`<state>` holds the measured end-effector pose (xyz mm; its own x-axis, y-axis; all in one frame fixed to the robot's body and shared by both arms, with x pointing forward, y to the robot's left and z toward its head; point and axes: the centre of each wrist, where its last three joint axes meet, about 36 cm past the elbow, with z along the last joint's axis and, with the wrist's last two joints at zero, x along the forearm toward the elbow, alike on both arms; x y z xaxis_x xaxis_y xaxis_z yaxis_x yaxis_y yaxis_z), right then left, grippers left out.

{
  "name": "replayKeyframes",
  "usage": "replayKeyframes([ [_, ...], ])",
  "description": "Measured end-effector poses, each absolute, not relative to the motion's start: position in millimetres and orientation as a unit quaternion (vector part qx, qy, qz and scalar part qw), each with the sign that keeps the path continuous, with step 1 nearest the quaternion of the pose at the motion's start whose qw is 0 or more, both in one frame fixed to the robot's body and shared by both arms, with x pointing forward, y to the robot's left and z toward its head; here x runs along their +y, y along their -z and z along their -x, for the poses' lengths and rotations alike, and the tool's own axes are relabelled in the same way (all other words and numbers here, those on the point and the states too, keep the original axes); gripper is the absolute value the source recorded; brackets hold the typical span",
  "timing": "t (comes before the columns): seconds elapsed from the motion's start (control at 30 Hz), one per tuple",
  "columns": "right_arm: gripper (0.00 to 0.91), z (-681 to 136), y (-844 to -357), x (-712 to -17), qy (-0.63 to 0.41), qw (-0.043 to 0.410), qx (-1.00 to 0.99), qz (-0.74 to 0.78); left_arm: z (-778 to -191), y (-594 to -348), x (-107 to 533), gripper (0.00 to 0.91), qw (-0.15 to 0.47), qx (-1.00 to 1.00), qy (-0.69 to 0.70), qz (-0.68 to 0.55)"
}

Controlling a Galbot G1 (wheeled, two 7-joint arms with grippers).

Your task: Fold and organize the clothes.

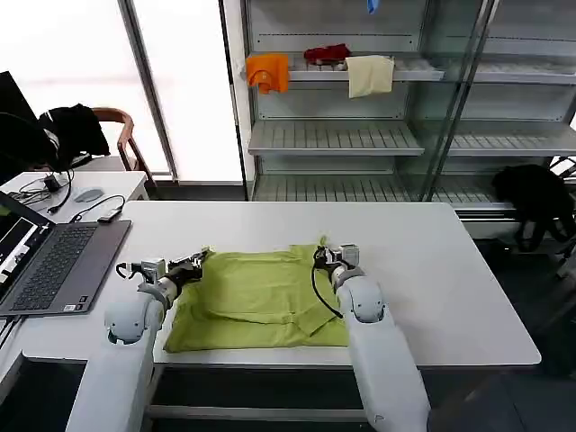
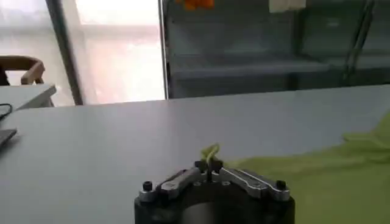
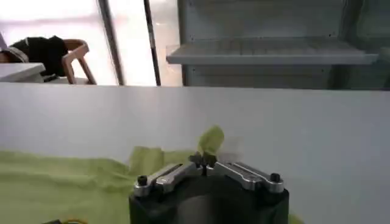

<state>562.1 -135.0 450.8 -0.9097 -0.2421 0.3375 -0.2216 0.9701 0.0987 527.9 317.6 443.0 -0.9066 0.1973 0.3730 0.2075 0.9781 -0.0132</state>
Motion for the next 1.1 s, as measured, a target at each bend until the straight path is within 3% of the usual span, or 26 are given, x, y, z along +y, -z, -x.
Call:
replayKeyframes([
  [0.37, 0.0, -511, -458, -150, 0.038, 0.149, -0.981, -0.12, -491, -448, 325, 0.01, 0.175, -0.977, 0.0, 0.125],
  [1.1, 0.0, -421, -438, -170, 0.022, 0.166, -0.98, -0.105, -431, -441, 330, 0.01, 0.186, -0.973, -0.004, 0.137],
])
